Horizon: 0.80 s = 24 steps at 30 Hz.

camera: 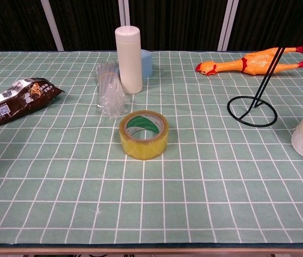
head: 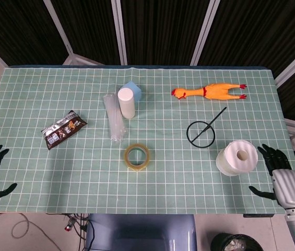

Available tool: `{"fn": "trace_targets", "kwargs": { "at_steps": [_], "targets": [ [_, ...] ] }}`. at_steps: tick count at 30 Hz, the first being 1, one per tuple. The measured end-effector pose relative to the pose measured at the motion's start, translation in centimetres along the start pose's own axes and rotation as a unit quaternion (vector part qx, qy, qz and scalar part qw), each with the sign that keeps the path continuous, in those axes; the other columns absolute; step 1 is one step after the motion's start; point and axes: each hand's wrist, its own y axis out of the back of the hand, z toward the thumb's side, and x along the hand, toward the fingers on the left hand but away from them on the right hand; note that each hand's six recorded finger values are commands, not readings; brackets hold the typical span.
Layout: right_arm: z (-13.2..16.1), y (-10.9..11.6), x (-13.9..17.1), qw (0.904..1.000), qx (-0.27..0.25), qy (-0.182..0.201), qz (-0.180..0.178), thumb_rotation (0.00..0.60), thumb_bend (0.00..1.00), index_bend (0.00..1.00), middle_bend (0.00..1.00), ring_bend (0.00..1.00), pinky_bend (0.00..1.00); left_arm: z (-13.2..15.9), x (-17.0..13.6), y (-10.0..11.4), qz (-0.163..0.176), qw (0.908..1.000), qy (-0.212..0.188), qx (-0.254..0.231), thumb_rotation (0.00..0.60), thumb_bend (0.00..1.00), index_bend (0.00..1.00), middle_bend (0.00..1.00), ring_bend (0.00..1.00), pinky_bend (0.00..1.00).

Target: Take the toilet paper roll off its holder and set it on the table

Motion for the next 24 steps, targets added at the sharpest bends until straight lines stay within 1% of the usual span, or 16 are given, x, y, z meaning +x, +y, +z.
{"fn": "trace_targets", "kwargs": {
  "at_steps": [3,6,9,15,24],
  "targets": [
    [0.0,-0.4,1.1,0.9989,0.042,-0.001,-0.018,0.600,0.03,0.02,0.00,0.00,0.00,-0.2,0.0,0.0,-0.006,1.0000,0.001,-0.002,0.600,0.04,0.14,0.05,0.00,0.00],
    [-0.3,0.0,1.4,0.9974,0.058,0.000,-0.043,0.600,0.03,0.02,0.00,0.00,0.00,-0.3,0.1,-0.1,-0.012,0.9999,0.000,-0.004,0.600,0.04,0.14,0.05,0.00,0.00],
    [-0.5,0.1,1.5,0.9959,0.071,0.012,-0.054,0.600,0.03,0.02,0.00,0.00,0.00,-0.1,0.1,0.0,-0.012,0.9999,-0.006,-0.005,0.600,0.04,0.14,0.05,0.00,0.00],
    [-0.1,0.1,1.2,0.9955,0.066,0.031,-0.061,0.600,0.03,0.02,0.00,0.00,0.00,0.4,-0.2,-0.1,-0.019,0.9995,-0.021,-0.011,0.600,0.04,0.14,0.05,0.00,0.00],
    [-0.4,0.3,1.1,0.9962,0.050,0.025,-0.066,0.600,0.03,0.02,0.00,0.00,0.00,1.4,-0.9,0.5,0.006,0.9991,-0.041,0.001,0.600,0.04,0.14,0.05,0.00,0.00]
  ]
}}
